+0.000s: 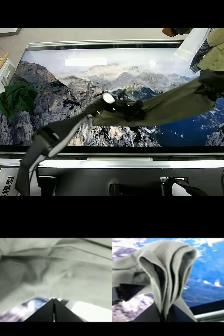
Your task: Fold the clothes and pants, and hang the long-sleeved shirts on hangers.
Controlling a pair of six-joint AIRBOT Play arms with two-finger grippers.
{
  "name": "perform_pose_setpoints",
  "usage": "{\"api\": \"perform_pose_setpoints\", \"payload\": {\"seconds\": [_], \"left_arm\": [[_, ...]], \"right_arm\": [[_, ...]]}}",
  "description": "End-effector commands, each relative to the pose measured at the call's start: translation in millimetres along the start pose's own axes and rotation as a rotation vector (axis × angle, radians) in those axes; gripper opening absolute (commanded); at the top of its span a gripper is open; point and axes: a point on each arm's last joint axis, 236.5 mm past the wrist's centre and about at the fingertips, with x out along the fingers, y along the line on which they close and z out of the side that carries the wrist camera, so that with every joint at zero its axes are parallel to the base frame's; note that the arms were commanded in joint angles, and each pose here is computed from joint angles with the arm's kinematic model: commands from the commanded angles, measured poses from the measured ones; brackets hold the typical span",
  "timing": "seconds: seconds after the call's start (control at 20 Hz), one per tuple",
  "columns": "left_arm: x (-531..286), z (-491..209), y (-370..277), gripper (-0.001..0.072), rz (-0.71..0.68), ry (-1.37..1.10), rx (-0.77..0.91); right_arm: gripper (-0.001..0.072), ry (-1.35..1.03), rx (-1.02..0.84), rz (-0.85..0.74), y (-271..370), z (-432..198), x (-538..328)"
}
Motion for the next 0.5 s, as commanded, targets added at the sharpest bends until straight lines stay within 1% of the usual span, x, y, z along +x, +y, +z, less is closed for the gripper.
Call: {"api": "perform_pose_setpoints", "payload": {"seconds": [0.0, 0.1, 0.2, 0.35, 0.45], "left_arm": [[-101.7, 16.5, 25.0, 0.0015, 0.225, 0.007, 0.166], [-178.7, 30.4, 31.9, 0.0016, 0.350, -0.058, 0.221], [-246.6, 35.3, 32.2, 0.0017, 0.436, -0.133, 0.242], [-332.0, 33.0, 26.1, 0.0017, 0.522, -0.254, 0.275], [-369.5, 28.6, 20.6, 0.0017, 0.547, -0.322, 0.281]], "right_arm": [[0.0030, -0.028, 0.072, 0.157, 42.4, 6.3, -1.6], [0.0030, -0.031, 0.054, 0.187, 67.9, 3.6, 6.3], [0.0030, 0.004, 0.021, 0.204, 97.4, -8.3, 22.5], [0.0030, 0.062, -0.020, 0.228, 147.3, -32.0, 56.2], [0.0030, 0.096, -0.039, 0.246, 179.6, -49.0, 81.1]]}}
